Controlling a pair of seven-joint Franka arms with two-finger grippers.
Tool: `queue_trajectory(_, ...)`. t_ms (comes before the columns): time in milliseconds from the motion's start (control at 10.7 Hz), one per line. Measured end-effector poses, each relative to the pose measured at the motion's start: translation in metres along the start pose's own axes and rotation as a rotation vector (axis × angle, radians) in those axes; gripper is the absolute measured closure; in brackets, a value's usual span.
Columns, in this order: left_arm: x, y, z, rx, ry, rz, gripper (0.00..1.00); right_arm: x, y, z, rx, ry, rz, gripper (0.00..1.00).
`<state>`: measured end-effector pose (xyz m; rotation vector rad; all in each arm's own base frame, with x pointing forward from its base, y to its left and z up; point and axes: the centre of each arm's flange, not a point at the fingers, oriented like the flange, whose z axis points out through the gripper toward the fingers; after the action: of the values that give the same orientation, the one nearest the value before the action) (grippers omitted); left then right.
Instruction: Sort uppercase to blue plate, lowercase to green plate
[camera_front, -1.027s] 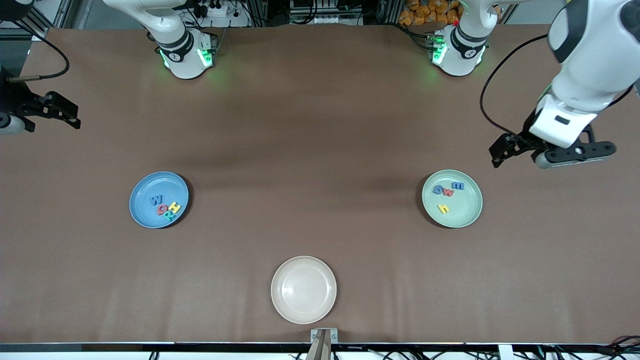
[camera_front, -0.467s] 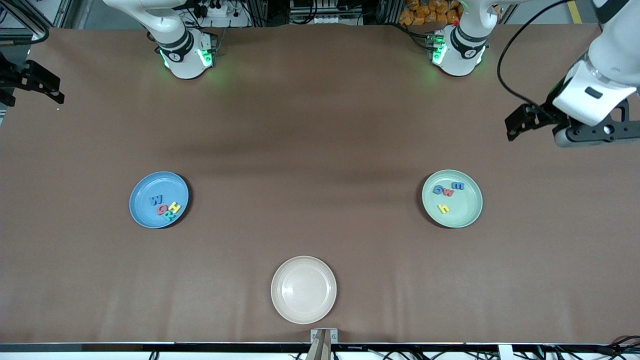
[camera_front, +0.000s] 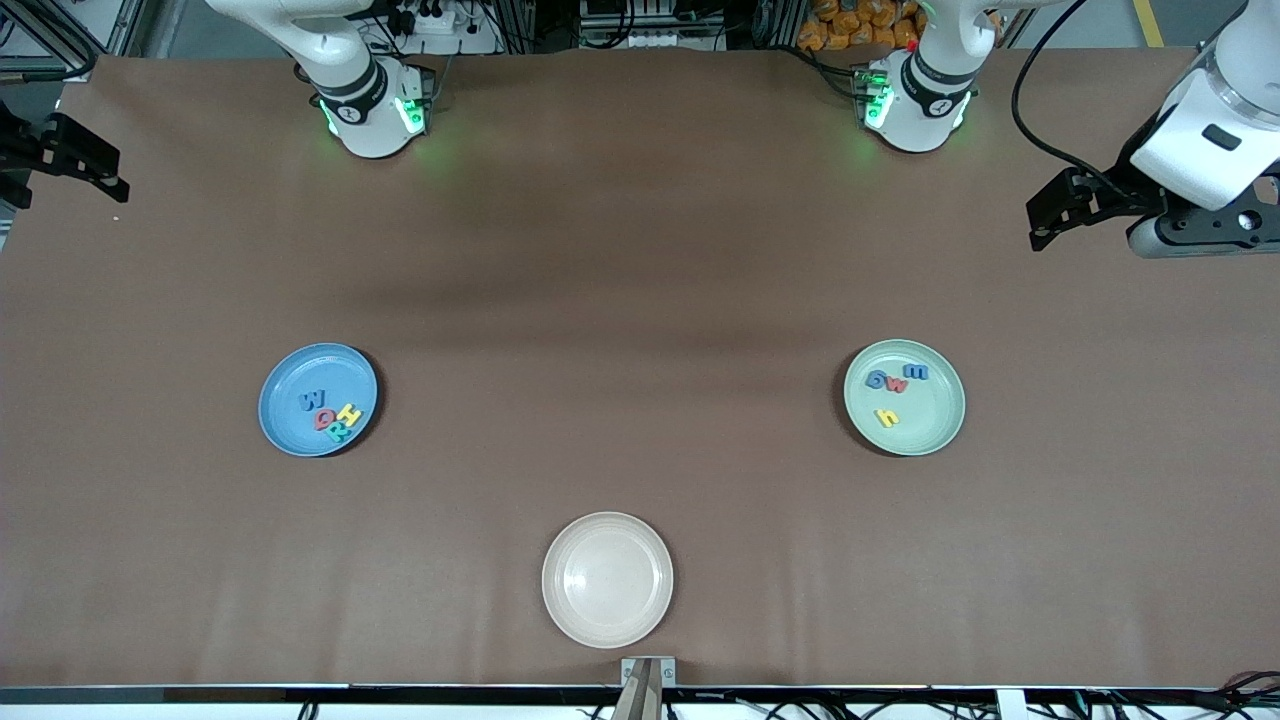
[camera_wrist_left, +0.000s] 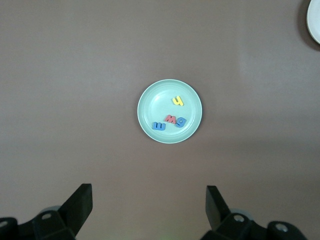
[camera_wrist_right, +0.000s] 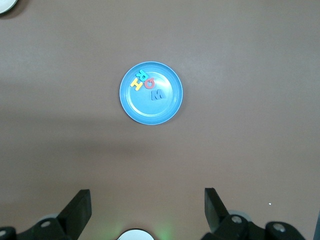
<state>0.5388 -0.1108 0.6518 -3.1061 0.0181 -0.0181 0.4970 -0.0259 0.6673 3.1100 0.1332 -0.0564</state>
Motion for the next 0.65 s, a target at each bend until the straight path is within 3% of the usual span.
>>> queue_trajectory(654, 0.0041, -0.0006, 0.0070, 0.000, -0.013, 0.000, 0.00, 0.0003, -0.0021, -0.0001, 0.004, 0.001, -0.004, 0.00)
